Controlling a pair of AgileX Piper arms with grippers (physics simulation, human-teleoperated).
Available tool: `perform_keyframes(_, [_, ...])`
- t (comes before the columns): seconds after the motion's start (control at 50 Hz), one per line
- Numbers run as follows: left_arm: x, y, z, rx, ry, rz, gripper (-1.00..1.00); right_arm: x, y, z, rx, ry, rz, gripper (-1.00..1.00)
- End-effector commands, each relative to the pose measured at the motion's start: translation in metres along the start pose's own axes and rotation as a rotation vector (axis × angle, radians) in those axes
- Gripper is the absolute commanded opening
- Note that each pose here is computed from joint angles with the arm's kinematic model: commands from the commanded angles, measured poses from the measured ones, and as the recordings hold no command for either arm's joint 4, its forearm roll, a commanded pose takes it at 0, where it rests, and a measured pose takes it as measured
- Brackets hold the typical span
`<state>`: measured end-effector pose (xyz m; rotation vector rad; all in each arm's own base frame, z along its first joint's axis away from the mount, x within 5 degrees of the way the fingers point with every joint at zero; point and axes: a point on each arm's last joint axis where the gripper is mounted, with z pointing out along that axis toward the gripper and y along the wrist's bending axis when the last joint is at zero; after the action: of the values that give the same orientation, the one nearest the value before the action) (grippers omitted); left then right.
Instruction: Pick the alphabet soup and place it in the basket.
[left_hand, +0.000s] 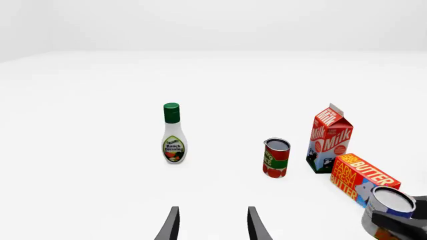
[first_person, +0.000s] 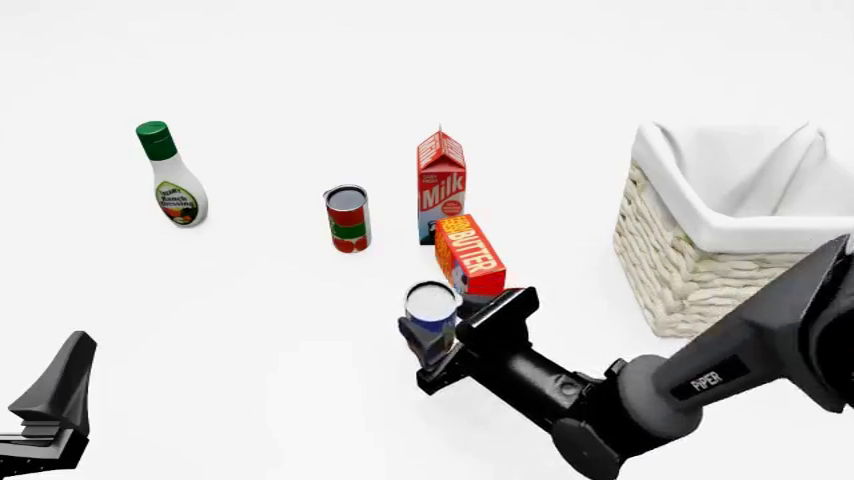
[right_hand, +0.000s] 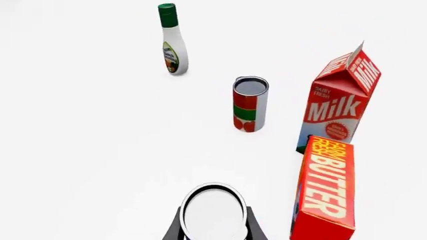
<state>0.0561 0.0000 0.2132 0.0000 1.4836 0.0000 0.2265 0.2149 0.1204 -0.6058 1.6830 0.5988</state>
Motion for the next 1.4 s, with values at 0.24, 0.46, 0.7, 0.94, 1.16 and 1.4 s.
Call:
perform_keyframes(0.24, [0.000, 0.000, 0.000, 0.000, 0.000, 0.000, 1.00, -0.083, 0.008, -0.066, -0.020, -0.193, -0.014, -1.00])
perform_keyframes(0.46, [0.000, 0.000, 0.000, 0.000, 0.000, 0.000, 1.00, -0.130, -0.004, -0.103, 0.042, -0.315, -0.053, -1.00])
perform_keyframes(0.7, [0.000, 0.000, 0.000, 0.000, 0.000, 0.000, 1.00, -0.176, -0.019, -0.138, 0.144, -0.413, -0.114, -1.00])
perform_keyframes(0.94, [0.000, 0.000, 0.000, 0.000, 0.000, 0.000, 1.00, -0.213, -0.040, -0.169, 0.300, -0.463, -0.190, -1.00])
perform_keyframes(1.16, [0.000, 0.000, 0.000, 0.000, 0.000, 0.000, 1.00, -0.243, -0.058, -0.194, 0.447, -0.481, -0.226, -1.00])
perform_keyframes(1.4, [0.000, 0.000, 0.000, 0.000, 0.000, 0.000, 1.00, -0.266, -0.079, -0.211, 0.597, -0.484, -0.261, -1.00])
